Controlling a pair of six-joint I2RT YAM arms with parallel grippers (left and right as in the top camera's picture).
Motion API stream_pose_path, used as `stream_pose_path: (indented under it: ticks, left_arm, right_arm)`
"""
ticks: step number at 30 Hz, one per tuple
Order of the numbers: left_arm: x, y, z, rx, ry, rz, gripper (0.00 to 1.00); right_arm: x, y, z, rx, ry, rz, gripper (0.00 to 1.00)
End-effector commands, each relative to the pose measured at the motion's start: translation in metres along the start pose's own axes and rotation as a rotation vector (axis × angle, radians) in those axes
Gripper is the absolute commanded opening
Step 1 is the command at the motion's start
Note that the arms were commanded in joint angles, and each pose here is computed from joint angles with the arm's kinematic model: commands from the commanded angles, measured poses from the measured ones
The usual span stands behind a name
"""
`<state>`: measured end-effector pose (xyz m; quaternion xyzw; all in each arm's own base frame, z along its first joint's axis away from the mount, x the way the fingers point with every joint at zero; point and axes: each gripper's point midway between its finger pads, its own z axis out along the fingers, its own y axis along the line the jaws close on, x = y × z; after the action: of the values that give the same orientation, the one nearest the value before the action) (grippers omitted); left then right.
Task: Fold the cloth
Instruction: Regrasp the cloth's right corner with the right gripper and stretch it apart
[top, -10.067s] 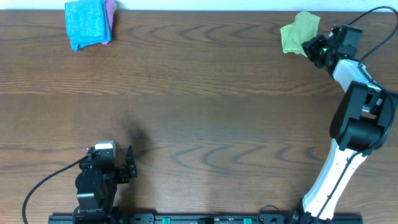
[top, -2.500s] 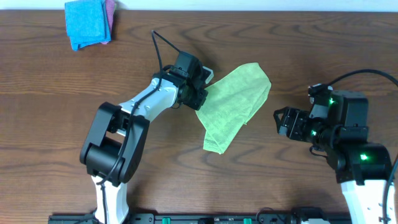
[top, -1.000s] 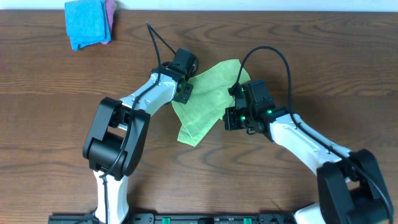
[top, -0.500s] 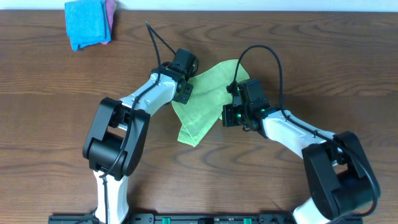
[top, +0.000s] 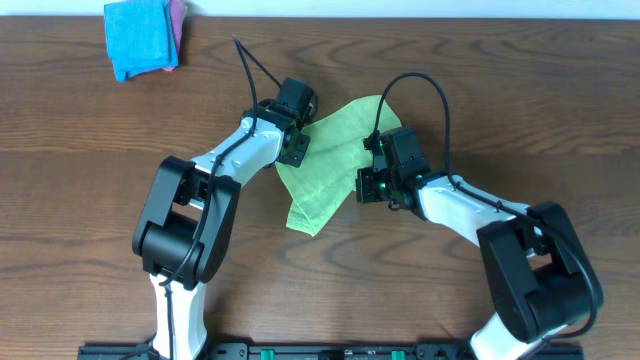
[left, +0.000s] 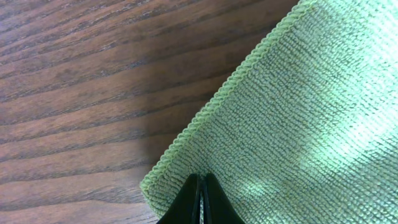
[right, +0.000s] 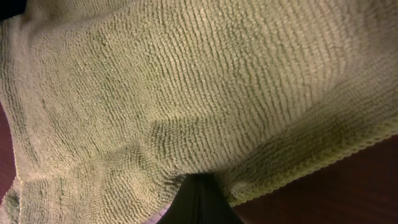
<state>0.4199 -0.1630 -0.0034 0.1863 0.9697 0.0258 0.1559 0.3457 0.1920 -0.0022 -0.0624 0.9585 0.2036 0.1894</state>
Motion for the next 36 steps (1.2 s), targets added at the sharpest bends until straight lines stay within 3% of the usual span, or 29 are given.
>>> stream_pose_path:
  ticks: [1,11,20,32,36]
  left_arm:
    - [0.042,-0.007,0.025,0.030,0.138,-0.002,0.06]
    - [0.056,0.046,0.025,-0.110,0.191,-0.059,0.06]
    - [0.073,0.096,0.026,-0.141,0.240,-0.177,0.06]
    - [0.062,0.110,0.023,-0.150,0.210,-0.184,0.06]
    - [0.035,0.115,0.001,-0.148,0.159,-0.208,0.06]
  right_arm:
    - [0.015,-0.012,0.006,0.068,0.053,0.039,0.02]
    - [0.035,-0.081,-0.025,0.358,0.196,0.123,0.01]
    - [0.016,-0.118,-0.053,0.416,0.210,0.189,0.01]
    - [-0.044,-0.105,-0.073,0.384,0.111,0.146,0.01]
    - [-0.073,-0.077,-0.080,0.281,0.071,0.085,0.01]
